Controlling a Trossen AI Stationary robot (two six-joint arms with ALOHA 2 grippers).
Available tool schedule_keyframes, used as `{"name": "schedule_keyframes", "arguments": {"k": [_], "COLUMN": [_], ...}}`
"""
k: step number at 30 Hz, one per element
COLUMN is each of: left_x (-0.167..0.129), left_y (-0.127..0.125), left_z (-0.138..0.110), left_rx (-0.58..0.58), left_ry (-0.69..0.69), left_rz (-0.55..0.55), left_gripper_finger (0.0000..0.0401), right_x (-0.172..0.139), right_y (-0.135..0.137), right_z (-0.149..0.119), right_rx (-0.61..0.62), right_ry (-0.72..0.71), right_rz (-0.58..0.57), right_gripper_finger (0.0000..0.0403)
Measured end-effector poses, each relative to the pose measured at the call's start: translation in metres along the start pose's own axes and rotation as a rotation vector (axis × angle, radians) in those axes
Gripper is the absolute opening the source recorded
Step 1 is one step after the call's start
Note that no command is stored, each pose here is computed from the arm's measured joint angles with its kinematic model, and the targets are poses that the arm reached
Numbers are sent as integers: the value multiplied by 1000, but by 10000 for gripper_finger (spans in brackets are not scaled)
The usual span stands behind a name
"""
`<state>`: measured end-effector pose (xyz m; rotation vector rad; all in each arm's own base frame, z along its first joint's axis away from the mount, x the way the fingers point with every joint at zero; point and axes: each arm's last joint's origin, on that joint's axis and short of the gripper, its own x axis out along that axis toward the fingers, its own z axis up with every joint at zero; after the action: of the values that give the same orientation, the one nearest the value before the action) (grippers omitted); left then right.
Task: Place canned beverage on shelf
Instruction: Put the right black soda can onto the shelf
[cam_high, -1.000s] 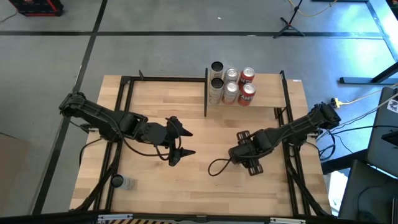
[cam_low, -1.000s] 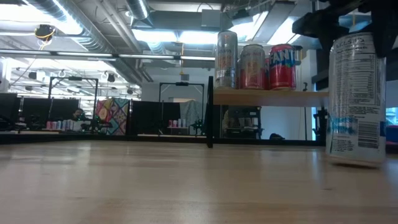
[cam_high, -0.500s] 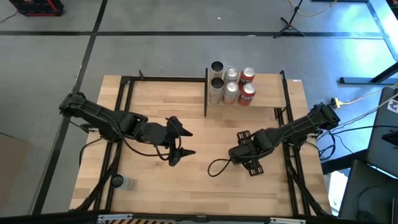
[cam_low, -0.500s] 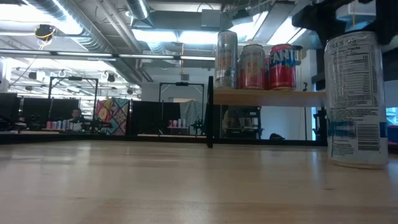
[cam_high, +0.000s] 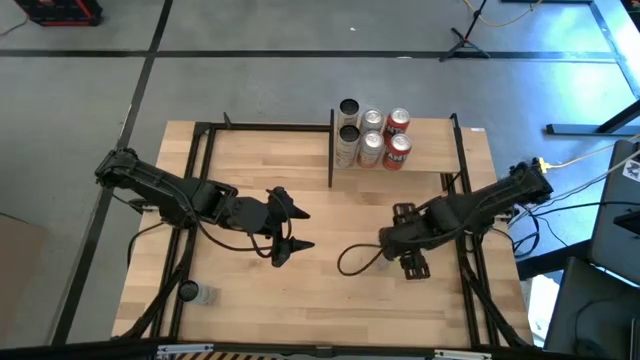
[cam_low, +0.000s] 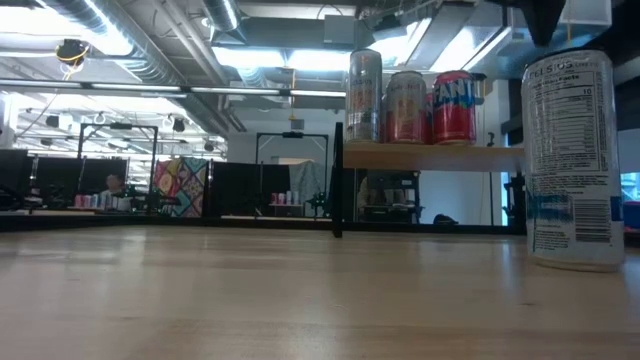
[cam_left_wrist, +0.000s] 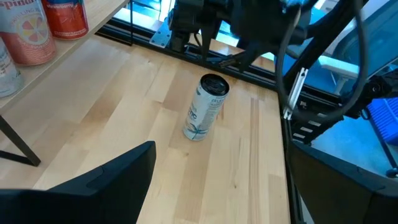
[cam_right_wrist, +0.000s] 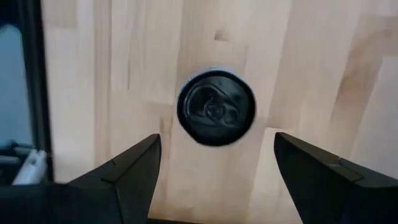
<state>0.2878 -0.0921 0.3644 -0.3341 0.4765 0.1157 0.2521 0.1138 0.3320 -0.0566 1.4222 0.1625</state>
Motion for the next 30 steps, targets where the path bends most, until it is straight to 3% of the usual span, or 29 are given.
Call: {"name": "schedule_keyframes", "arguments": {"k": [8,14,20,30], "left_x": [0,6,47,127], "left_y": [-1,-2,-6,8], "left_z": [1,2,-7,-33], "left_rx": [-12,-19,-18,-36], "left_ry": [-11,-46,-53,-2], "left_rz": [-5,17,39,77], "left_gripper_finger": [350,351,350,350], "right_x": [-25,-18,11,63], "right_y": [10,18,19,15], "right_z": [-41,-74,-97,-108], "right_rx": [203,335,444,568], "right_ry": [-206,-274,-261,-225], "right_rz": [-96,-135,-201,-247], "right_gripper_finger": [301,301,301,301]}}
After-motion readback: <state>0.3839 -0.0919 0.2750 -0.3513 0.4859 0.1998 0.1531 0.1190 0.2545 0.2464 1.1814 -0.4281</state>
